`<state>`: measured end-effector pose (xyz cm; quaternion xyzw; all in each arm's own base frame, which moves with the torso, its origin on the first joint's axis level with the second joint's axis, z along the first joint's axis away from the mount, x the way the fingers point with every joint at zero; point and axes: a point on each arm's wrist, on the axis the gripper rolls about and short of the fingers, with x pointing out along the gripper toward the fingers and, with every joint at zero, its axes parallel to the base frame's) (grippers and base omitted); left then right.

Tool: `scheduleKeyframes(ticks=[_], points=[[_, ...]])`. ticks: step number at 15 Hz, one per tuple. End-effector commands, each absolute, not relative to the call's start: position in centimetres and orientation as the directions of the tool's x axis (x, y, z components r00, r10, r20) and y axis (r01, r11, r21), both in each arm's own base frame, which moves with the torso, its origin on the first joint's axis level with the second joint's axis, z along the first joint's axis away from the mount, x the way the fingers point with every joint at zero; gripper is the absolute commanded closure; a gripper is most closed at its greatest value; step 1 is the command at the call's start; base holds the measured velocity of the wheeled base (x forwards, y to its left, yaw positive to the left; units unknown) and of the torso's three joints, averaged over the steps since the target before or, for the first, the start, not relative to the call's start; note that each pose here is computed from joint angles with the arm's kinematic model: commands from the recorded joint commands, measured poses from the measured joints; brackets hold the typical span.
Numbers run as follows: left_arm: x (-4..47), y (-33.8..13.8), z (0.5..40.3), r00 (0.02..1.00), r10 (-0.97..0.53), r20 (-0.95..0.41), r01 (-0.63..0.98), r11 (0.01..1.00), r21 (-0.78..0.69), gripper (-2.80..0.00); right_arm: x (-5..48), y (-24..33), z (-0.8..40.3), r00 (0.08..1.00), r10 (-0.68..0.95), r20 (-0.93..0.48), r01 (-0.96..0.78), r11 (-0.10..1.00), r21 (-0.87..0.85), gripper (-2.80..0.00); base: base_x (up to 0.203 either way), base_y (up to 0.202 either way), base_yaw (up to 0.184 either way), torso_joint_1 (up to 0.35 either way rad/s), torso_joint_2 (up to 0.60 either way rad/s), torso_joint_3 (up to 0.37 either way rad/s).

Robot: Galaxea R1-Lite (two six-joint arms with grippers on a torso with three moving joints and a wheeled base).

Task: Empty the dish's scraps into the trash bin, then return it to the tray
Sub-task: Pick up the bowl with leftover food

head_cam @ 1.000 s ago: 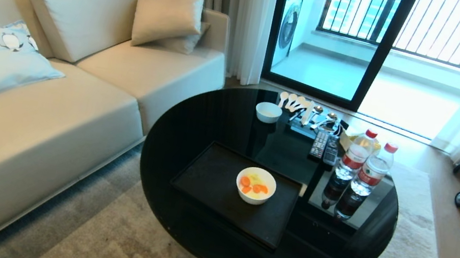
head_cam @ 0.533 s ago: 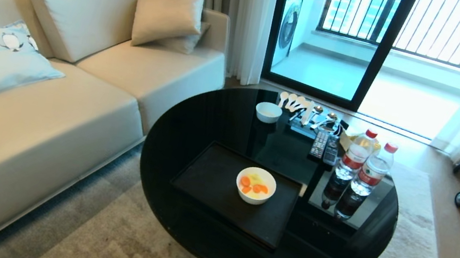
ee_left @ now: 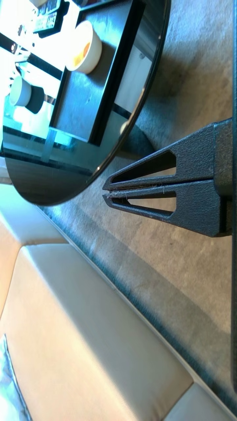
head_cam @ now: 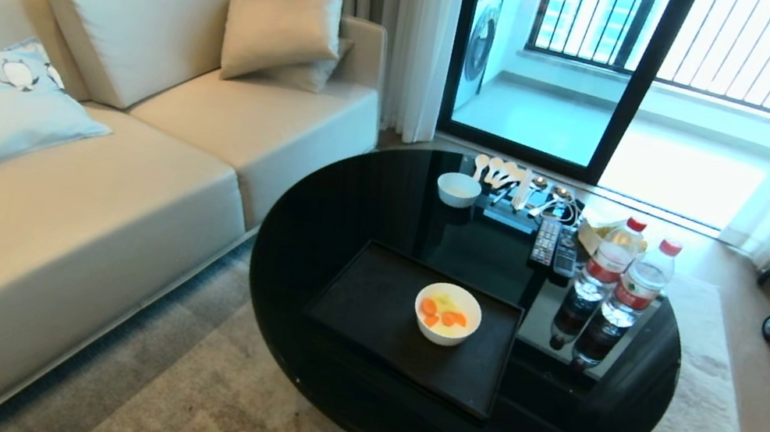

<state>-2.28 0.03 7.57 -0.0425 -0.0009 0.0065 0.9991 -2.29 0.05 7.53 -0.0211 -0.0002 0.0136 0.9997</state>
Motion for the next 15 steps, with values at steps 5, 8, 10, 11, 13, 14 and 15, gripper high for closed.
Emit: scheduleKeyframes(ticks=[5,8,10,11,13,14,15], points=[[-2.28,0.03,7.58,1.0,0.014,0.003,-0.014,0.996,-0.086,0.0,-2.28,0.06,7.53,1.0,0.028,-0.002,-0.028,0.999,-0.044,0.0,0.0,0.188,-0.002,0.002,0.0,0.004],[-2.28,0.03,7.58,1.0,0.014,0.003,-0.013,0.996,-0.086,0.0,-2.28,0.05,7.53,1.0,0.029,-0.002,-0.029,0.999,-0.046,0.0,0.0,0.185,-0.004,0.003,0.0,0.002],[-2.28,0.03,7.58,1.0,0.014,0.003,-0.013,0.996,-0.086,0.0,-2.28,0.05,7.53,1.0,0.028,-0.002,-0.028,0.998,-0.047,0.0,0.0,0.116,0.003,0.003,0.0,0.004],[-2.28,0.03,7.58,1.0,0.014,0.003,-0.013,0.996,-0.086,0.0,-2.28,0.05,7.53,1.0,0.029,-0.002,-0.029,0.998,-0.047,0.0,0.0,0.0,0.0,0.0,0.0,0.0],[-2.28,0.03,7.58,1.0,0.014,0.003,-0.013,0.996,-0.086,0.0,-2.28,0.05,7.53,1.0,0.029,-0.002,-0.029,0.998,-0.047,0.0,0.0,0.0,0.0,0.0,0.0,0.0],[-2.28,0.03,7.58,1.0,0.014,0.003,-0.013,0.996,-0.086,0.0,-2.28,0.05,7.53,1.0,0.028,-0.002,-0.028,0.998,-0.047,0.0,0.0,0.0,0.0,0.0,0.0,0.0],[-2.28,0.03,7.56,1.0,0.014,0.002,-0.014,0.996,-0.086,0.0,-2.28,0.05,7.53,1.0,0.029,-0.002,-0.029,0.998,-0.047,0.0,0.0,0.0,0.0,0.0,0.0,0.0]])
